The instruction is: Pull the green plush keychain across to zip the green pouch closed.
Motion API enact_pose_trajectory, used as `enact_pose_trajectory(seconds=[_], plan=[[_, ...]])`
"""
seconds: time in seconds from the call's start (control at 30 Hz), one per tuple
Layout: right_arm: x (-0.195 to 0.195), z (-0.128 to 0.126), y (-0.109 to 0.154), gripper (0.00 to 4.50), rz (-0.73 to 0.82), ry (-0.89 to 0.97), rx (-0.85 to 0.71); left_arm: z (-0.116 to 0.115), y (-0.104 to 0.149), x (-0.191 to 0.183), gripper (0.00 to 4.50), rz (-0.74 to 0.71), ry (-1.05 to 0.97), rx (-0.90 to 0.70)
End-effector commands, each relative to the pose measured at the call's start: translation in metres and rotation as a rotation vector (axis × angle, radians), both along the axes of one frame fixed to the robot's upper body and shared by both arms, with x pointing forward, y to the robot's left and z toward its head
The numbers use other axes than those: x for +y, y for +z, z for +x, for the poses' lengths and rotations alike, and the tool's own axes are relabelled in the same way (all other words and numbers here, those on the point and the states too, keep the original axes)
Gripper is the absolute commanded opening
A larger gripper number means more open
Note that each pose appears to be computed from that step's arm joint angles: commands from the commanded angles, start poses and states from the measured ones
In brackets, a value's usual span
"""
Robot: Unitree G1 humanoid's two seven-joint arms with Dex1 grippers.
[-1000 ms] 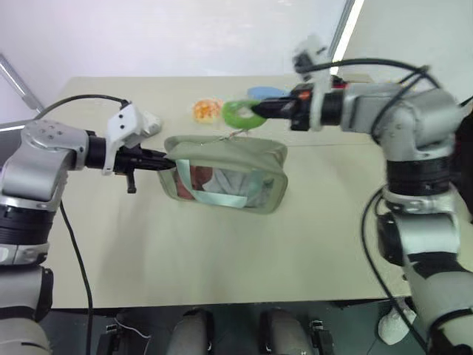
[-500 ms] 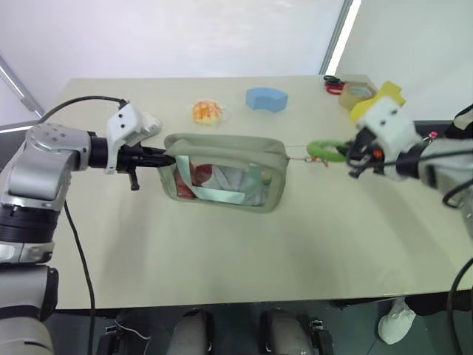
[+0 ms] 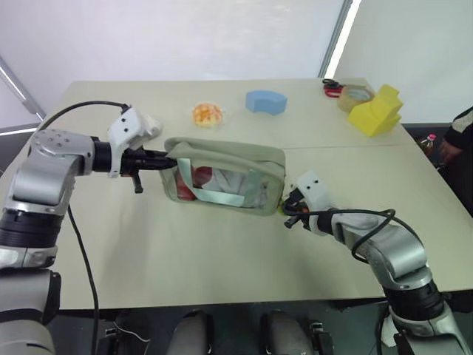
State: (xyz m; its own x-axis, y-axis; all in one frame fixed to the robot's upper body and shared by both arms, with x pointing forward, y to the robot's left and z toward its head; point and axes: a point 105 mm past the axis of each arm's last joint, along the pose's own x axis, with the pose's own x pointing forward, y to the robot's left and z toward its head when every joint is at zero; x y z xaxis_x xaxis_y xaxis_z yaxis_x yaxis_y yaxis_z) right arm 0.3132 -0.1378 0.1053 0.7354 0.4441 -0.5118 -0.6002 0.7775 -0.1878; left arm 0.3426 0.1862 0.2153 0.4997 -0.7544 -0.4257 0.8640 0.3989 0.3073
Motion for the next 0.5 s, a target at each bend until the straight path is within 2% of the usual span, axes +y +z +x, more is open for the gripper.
enact_pose_trajectory(seconds=[0.03,0.07,0.13,0.17,0.37,0.4,0.5], plan=[[-0.025,0.009,0.008,0.08,-0.140,-0.002,-0.081,-0.002,-0.007,0.001,0.00,0.011,0.011,0.030],[-0.035,0.013,0.015,0.37,-0.171,-0.011,-0.114,-0.002,-0.007,0.001,0.00,0.009,0.011,0.030],[-0.045,0.018,0.040,1.06,-0.144,-0.021,-0.160,-0.001,-0.003,0.002,0.82,-0.010,0.017,0.029],[-0.048,0.019,0.055,1.57,-0.114,-0.020,-0.179,-0.001,0.000,0.002,1.18,-0.021,0.015,0.031],[-0.053,0.002,0.127,4.49,0.016,0.073,-0.221,0.005,0.026,0.014,4.12,-0.107,0.049,0.022],[-0.050,-0.004,0.137,4.50,0.032,0.113,-0.223,0.005,0.031,0.016,4.47,-0.119,0.053,0.020],[-0.030,-0.024,0.160,4.50,0.115,0.256,-0.213,0.007,0.043,0.024,4.47,-0.130,0.072,0.001]])
